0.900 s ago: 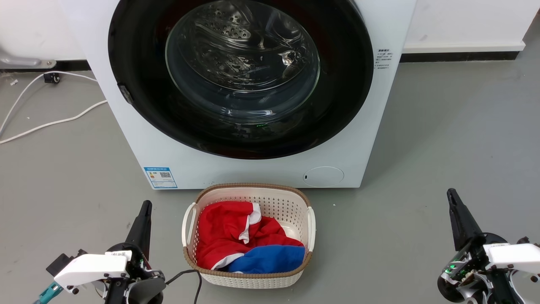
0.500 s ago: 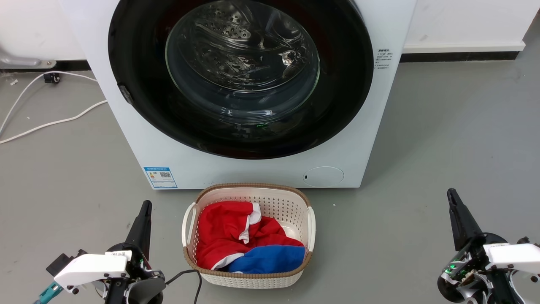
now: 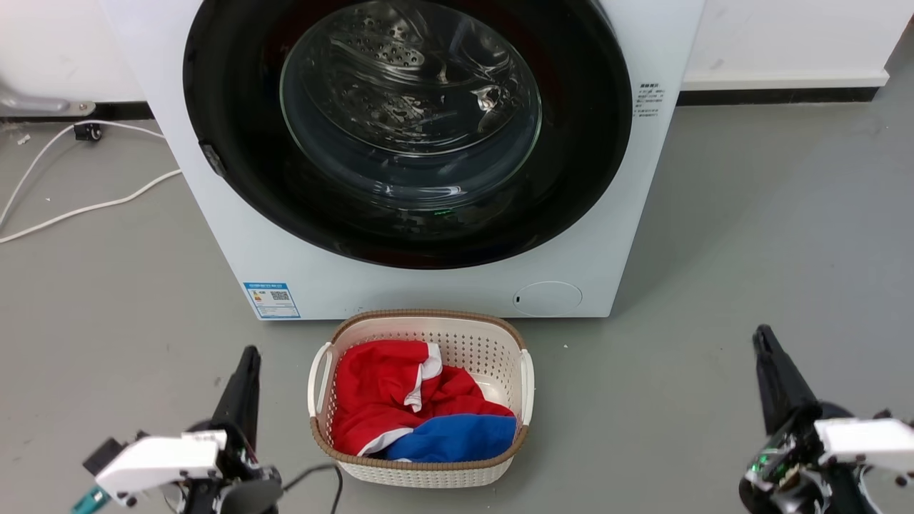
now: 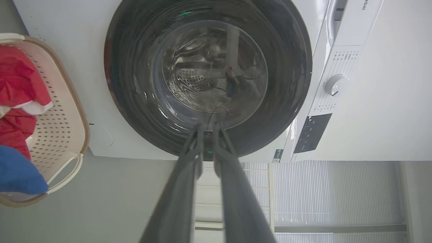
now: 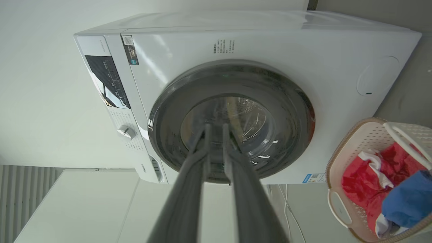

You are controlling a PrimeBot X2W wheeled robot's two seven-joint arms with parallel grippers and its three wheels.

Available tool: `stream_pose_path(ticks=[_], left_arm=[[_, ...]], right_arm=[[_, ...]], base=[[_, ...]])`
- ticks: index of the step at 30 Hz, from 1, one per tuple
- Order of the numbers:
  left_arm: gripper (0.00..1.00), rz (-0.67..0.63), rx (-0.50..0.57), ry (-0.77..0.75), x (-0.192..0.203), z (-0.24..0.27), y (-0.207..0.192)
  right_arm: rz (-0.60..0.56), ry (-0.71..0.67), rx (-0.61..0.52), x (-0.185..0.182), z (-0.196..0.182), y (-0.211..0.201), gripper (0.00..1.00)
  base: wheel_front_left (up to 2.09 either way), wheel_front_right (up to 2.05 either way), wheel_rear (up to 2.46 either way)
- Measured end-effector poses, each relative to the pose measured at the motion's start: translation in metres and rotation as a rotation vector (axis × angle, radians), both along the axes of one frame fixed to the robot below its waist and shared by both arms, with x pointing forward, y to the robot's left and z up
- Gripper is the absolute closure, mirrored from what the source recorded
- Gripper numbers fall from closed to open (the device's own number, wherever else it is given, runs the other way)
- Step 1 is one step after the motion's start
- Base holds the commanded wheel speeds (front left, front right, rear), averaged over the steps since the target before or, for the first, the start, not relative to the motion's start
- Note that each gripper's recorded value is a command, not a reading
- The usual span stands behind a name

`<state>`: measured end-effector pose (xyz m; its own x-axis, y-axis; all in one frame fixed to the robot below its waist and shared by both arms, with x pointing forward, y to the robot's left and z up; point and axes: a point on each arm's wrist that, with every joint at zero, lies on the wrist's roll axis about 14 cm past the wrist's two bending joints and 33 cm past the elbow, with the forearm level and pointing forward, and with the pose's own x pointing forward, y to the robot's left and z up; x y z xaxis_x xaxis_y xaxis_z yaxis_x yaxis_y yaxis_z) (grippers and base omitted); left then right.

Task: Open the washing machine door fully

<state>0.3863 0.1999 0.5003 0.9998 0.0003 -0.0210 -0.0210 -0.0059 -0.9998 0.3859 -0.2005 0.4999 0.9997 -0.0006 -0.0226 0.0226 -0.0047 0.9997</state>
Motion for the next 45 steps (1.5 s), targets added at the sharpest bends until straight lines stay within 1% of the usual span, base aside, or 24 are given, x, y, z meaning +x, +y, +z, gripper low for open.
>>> stream_pose_path(ticks=[3,6,10,13,23,27,37,45], left_arm=[[0.00,0.003,-0.006,0.050,-0.008,-0.017,-0.001],[0.00,0.013,0.006,0.056,-0.010,-0.019,0.001],[0.00,0.031,0.048,0.056,-0.009,-0.016,0.004],[0.00,0.039,0.100,0.049,-0.008,-0.012,0.006],[0.00,0.039,0.335,0.041,-0.005,0.004,0.002],[0.00,0.031,0.439,0.046,-0.005,0.006,-0.004],[0.00,0.020,0.689,0.078,-0.008,0.002,-0.011],[0.00,0.019,0.837,0.085,-0.009,0.002,-0.013]], right_arm=[[-0.005,0.050,0.005,-0.008,-0.017,0.000,0.00],[-0.018,0.062,-0.005,-0.011,-0.021,-0.002,0.00],[-0.042,0.064,-0.046,-0.012,-0.020,-0.008,0.00],[-0.060,0.064,-0.092,-0.013,-0.019,-0.013,0.00],[-0.080,0.017,-0.335,-0.013,0.000,-0.019,0.00],[-0.075,-0.004,-0.457,-0.013,0.008,-0.016,0.00],[-0.042,-0.028,-0.739,-0.017,0.014,-0.004,0.00],[-0.037,-0.029,-0.883,-0.021,0.012,-0.002,0.00]], base=[[0.00,0.00,0.00],[0.00,0.00,0.00],[0.00,0.00,0.00],[0.00,0.00,0.00],[0.00,0.00,0.00],[0.00,0.00,0.00],[0.00,0.00,0.00],[0.00,0.00,0.00]])
